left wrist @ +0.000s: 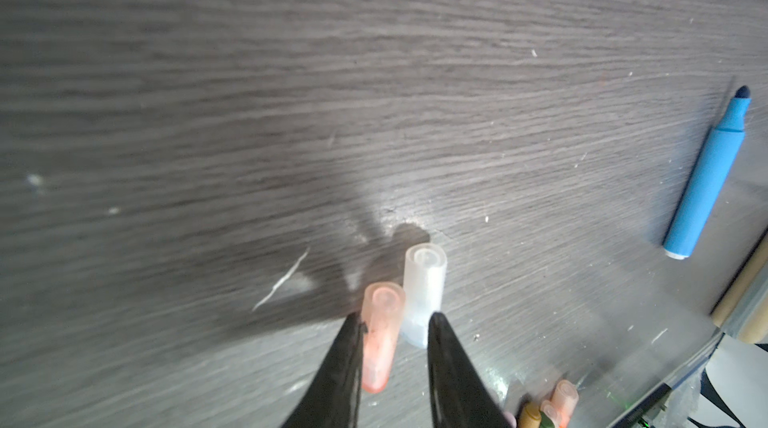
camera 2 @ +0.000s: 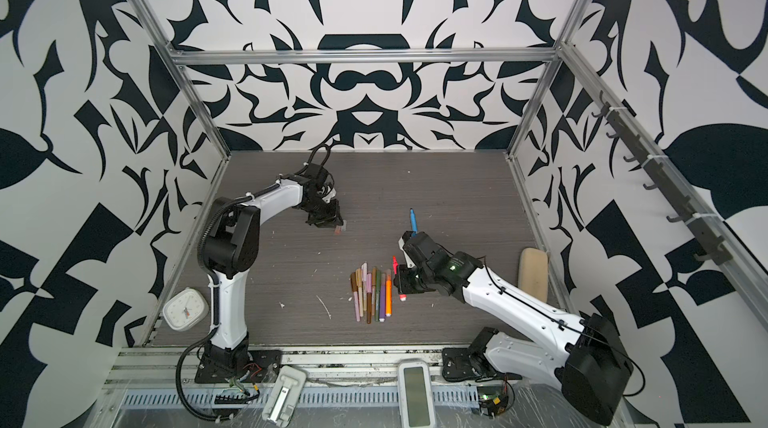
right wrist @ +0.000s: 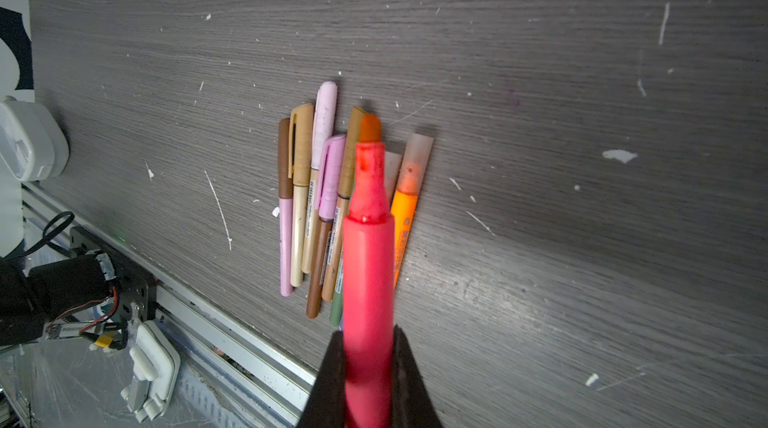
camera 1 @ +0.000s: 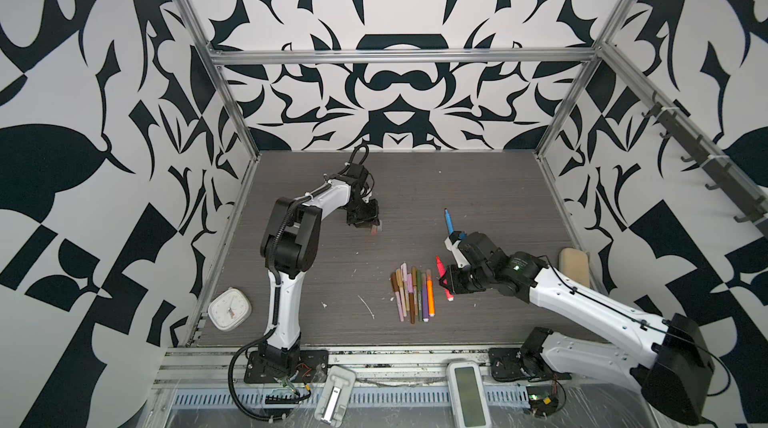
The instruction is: Open the pen caps
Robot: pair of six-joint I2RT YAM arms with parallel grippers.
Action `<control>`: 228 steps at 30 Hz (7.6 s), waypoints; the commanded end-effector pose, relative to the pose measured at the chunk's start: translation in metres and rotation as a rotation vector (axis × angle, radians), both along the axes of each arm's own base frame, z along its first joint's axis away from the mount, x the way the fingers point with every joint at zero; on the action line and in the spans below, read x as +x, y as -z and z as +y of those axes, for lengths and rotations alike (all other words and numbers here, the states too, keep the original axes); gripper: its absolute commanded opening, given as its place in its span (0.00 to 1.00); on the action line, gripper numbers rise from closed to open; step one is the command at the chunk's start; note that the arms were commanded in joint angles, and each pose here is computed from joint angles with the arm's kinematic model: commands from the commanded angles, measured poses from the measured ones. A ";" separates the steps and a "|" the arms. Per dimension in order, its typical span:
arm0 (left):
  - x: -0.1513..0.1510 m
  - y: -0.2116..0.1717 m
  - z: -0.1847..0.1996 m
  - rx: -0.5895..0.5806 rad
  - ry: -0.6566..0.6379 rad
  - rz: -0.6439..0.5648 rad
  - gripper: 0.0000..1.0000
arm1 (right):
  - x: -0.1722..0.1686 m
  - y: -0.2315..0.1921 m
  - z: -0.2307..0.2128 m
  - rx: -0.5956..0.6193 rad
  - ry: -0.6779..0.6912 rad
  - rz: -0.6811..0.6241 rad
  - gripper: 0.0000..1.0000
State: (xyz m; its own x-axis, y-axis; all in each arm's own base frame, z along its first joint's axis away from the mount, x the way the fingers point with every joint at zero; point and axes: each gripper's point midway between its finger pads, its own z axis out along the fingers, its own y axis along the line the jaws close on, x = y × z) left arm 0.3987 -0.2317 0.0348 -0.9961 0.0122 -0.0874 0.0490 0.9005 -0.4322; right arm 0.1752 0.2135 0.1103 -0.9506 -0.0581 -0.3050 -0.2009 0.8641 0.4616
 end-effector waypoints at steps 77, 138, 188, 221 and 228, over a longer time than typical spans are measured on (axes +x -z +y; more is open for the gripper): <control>-0.011 -0.289 0.090 0.018 -0.191 -1.138 0.99 | 0.240 0.069 -0.094 0.056 0.164 0.032 0.13; -0.024 -0.280 0.085 -0.108 -0.295 -0.940 0.99 | 0.175 -0.013 -0.088 -0.065 0.197 -0.112 0.55; -0.064 -0.230 0.071 -0.272 -0.243 -0.613 0.99 | -0.029 0.087 -0.008 -0.388 0.080 0.005 0.27; -0.077 -0.241 0.033 -0.482 -0.063 -0.561 0.99 | 0.033 -0.016 -0.002 -0.213 0.025 -0.139 0.00; -0.080 -0.241 0.022 -0.570 -0.065 -0.550 0.98 | 0.043 -0.051 0.043 -0.016 -0.083 -0.218 0.00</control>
State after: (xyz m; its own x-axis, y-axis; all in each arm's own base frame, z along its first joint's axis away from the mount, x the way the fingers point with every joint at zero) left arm 0.3194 -0.2008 0.2627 -0.8092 -0.2280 -0.5414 0.3093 0.6182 -0.7226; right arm 0.2103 0.2275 0.1270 -0.8989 -0.1175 -0.4221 -0.2596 0.9189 0.2970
